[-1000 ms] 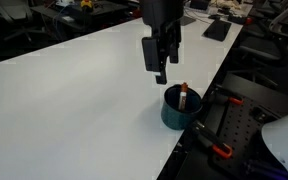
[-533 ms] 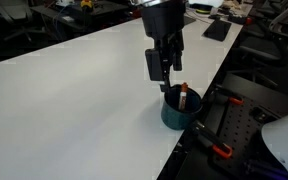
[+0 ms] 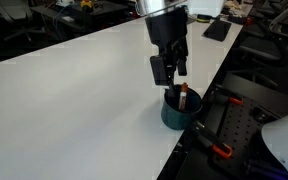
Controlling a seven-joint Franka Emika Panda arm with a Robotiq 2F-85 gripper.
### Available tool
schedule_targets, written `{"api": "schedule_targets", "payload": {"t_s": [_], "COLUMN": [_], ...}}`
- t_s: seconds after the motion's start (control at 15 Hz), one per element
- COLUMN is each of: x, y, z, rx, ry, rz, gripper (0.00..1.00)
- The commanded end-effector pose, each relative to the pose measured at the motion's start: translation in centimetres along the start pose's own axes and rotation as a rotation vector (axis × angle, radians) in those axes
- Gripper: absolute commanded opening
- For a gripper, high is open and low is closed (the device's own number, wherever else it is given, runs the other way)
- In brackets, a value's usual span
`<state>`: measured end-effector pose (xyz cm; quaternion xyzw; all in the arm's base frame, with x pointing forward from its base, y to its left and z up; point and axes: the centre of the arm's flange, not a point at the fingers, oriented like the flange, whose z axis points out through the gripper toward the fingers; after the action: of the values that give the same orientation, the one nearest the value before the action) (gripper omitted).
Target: Take the red marker out of the green mug.
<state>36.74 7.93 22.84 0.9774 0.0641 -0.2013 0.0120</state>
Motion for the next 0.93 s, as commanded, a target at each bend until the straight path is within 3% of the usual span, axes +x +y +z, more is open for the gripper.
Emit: {"api": "schedule_targets", "payload": {"t_s": [0.0,0.27,0.87], "x": [-0.1,-0.2,-0.6], "y": [0.0,0.1,0.9], "z": [1.4,2.7,3.1], "rx": [0.023,0.026,-0.031], "ry": [-0.032,-0.054,-0.015], "rz": [0.018,0.034,0.075], "gripper": [1.00,1.00,1.00]}}
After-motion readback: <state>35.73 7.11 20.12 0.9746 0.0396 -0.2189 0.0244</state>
